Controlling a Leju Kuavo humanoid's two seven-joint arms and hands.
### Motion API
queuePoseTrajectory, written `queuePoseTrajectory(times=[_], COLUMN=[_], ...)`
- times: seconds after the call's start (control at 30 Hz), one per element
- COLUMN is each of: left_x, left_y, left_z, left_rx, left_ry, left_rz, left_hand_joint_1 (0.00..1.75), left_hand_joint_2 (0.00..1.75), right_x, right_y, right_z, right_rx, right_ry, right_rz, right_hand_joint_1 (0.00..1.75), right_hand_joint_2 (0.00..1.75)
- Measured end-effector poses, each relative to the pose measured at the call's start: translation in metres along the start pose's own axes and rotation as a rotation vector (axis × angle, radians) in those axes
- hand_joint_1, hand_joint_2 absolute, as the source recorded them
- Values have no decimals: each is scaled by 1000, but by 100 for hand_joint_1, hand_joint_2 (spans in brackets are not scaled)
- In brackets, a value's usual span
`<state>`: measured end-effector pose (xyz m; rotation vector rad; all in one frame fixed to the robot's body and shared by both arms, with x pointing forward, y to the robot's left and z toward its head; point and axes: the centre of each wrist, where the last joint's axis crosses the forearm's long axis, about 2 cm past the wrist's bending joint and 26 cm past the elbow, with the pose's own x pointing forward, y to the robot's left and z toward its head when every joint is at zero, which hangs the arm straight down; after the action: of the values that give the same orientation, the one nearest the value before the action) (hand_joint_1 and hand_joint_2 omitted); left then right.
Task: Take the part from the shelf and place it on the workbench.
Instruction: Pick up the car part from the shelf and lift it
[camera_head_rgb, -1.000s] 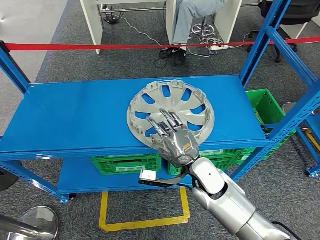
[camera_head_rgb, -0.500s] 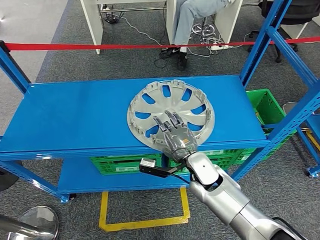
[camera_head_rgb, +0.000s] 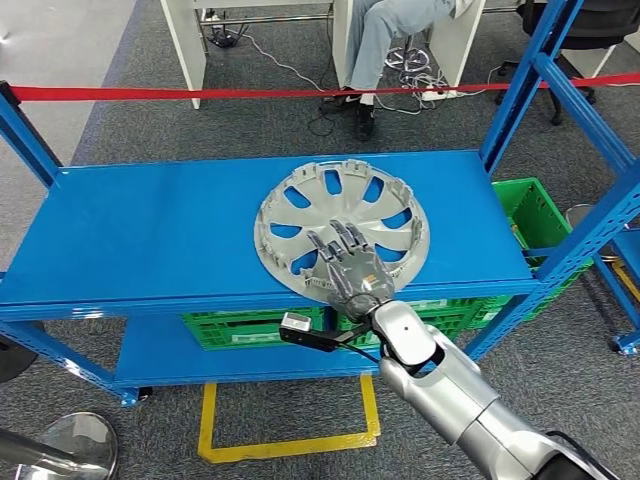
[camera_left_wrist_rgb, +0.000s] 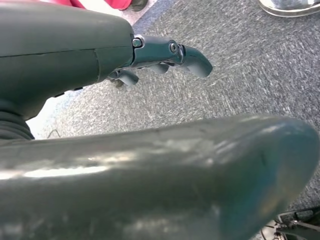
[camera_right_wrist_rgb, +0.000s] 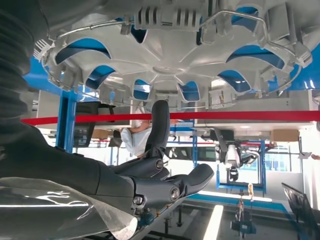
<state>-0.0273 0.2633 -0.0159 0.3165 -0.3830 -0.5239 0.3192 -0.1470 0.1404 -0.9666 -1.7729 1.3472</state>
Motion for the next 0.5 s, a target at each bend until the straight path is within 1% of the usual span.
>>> queuePoseTrajectory(times=[0.1, 0.37, 0.5], left_x=[0, 4, 4], left_y=[0, -2, -2], left_z=[0, -1, -1], left_rx=[-4, -14, -13], left_ry=[0, -45, -34], left_rz=[7, 32, 29], left_hand_joint_1=[0, 0, 0], left_hand_joint_2=[0, 0, 0], right_x=[0, 1, 2], right_y=[0, 2, 5], right_z=[-1, 0, 1], right_rx=[8, 34, 65], right_ry=[-2, -9, -12], right_rz=[6, 21, 32], right_hand_joint_1=[0, 0, 0], right_hand_joint_2=[175, 175, 175])
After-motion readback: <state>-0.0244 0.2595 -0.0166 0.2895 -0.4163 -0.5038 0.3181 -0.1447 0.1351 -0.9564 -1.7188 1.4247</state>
